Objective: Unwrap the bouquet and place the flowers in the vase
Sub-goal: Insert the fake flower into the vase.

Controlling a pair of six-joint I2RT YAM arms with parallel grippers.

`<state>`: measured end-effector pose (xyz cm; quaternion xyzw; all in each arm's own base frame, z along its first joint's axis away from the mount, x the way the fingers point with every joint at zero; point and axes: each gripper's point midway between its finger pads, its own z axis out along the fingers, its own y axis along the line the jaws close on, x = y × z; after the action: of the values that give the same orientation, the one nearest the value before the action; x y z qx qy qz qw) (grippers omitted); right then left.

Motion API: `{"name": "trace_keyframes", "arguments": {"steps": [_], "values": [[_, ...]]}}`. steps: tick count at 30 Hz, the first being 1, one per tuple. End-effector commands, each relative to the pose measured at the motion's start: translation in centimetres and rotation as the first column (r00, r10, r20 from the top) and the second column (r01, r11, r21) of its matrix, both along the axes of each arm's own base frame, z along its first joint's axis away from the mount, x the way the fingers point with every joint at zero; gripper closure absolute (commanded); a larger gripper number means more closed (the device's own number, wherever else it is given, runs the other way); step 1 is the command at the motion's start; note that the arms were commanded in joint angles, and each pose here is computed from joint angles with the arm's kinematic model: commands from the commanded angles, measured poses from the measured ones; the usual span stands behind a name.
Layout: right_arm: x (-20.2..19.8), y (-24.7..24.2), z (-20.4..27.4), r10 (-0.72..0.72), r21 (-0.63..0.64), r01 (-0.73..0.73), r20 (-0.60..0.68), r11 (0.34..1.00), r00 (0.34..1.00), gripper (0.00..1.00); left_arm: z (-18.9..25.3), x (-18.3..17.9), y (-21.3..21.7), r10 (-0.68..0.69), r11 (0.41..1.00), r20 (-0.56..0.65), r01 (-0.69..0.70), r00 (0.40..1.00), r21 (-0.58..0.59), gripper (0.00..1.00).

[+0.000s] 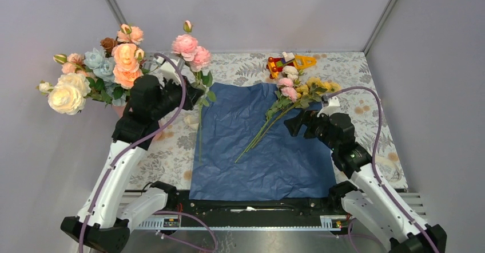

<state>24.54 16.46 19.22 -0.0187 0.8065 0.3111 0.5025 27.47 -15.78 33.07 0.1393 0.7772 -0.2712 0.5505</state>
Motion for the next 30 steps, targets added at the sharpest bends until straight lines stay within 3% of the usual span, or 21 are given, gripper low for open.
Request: {"name": "trace_keyframes", "arguments": {"steps": [1, 8, 13, 20, 26, 30], "values": [[1.2, -2.0, -1.7, -0.044, 0.009, 0.045, -0.07, 0.999, 0.997, 0.0, 4.1, -0.2, 1.3, 0.0, 1.0, 0.124, -0.003, 0.992, 0.023, 1.0], [3.1, -5.6, -3.8, -0.159, 0.049, 0.171, -0.184, 0.984, 0.97, 0.0, 8.5, -2.2, 6.1, 0.166, 0.974, 0.315, -0.205, 0.935, 0.093, 1.0], [3.5, -6.6, -4.3, -0.195, 0.062, 0.211, -0.2, 0.976, 0.96, 0.0, 10.8, -3.0, 10.1, 0.304, 0.91, 0.403, -0.388, 0.863, 0.146, 1.0], [3.8, -6.4, -4.1, -0.188, 0.099, 0.21, -0.193, 0.973, 0.963, 0.0, 13.8, -3.5, 14.5, 0.472, 0.796, 0.518, -0.597, 0.714, 0.097, 1.0], [3.7, -6.5, -4.4, -0.188, 0.105, 0.212, -0.202, 0.972, 0.961, 0.0, 17.4, -4.8, 17.0, 0.55, 0.722, 0.607, -0.692, 0.574, -0.001, 1.0], [3.7, -6.2, -4.7, -0.18, 0.126, 0.21, -0.211, 0.97, 0.961, 0.0, 18.9, -5.3, 17.6, 0.561, 0.699, 0.633, -0.714, 0.533, -0.018, 1.0]]}}
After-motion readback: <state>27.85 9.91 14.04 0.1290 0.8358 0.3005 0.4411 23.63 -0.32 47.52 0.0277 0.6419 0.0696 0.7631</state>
